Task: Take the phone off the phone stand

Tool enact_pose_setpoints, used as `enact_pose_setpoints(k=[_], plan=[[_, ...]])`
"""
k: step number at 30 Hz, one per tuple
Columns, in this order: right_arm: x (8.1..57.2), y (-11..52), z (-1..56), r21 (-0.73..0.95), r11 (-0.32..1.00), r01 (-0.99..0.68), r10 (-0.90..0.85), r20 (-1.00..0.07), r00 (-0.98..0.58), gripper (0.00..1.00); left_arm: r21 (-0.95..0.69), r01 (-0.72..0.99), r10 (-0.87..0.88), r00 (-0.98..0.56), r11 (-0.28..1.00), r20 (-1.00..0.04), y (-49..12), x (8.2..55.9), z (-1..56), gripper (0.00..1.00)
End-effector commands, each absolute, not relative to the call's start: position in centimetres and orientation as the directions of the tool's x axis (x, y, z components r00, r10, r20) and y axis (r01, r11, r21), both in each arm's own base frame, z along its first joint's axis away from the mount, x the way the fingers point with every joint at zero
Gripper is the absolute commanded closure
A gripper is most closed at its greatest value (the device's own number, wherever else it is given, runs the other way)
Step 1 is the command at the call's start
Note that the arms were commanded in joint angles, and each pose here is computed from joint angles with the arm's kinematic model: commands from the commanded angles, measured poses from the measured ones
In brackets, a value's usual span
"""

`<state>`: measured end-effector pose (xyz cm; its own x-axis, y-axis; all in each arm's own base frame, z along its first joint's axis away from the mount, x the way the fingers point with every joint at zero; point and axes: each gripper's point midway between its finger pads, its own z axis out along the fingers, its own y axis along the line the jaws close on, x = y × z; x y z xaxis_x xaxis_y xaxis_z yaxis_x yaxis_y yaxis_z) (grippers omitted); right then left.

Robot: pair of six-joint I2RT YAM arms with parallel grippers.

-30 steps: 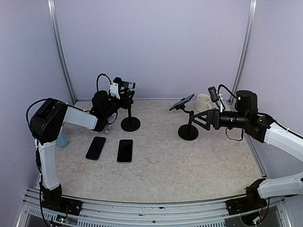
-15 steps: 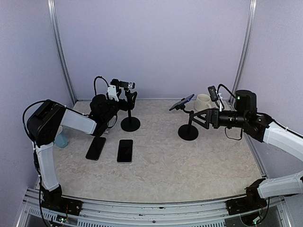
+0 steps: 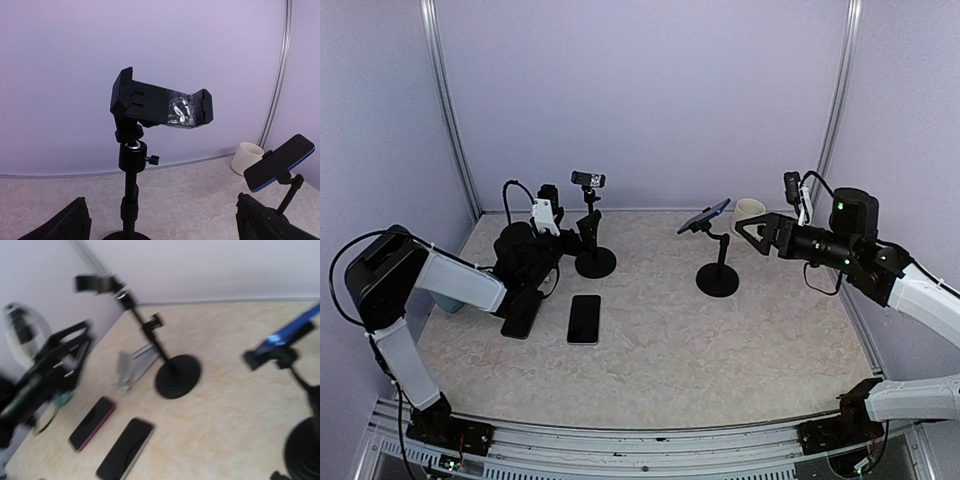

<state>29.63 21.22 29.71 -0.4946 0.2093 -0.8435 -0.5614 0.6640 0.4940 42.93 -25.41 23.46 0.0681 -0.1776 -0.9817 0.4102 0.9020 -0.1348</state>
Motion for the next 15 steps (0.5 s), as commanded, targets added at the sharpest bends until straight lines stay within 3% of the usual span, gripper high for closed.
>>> enact_pose_setpoints(k=[1, 8, 12, 15], plan=[[31.6, 18.7, 28.9, 0.549, 0.740, -0.389, 0.336, -0.803, -0.493, 0.05, -0.181, 0.293, -0.222, 0.114, 0.939, -0.968, -24.0, 41.1, 26.9, 0.01], [34.1, 18.7, 29.1, 0.616, 0.747, -0.251, 0.447, -0.744, -0.497, 0.01, -0.159, 0.185, -0.179, 0.099, 0.970, -0.979, -23.7, 38.0, 28.8, 0.01], [35.9, 19.0, 27.5, 0.622, 0.779, -0.087, 0.497, -0.696, -0.518, 0.04, -0.194, 0.166, -0.213, 0.103, 0.967, -0.972, -22.8, 36.4, 29.5, 0.01], [36.7, 20.1, 27.6, 0.611, 0.790, -0.058, 0.505, -0.701, -0.503, 0.06, -0.212, 0.164, -0.231, 0.111, 0.963, -0.967, -22.1, 35.5, 29.9, 0.01]])
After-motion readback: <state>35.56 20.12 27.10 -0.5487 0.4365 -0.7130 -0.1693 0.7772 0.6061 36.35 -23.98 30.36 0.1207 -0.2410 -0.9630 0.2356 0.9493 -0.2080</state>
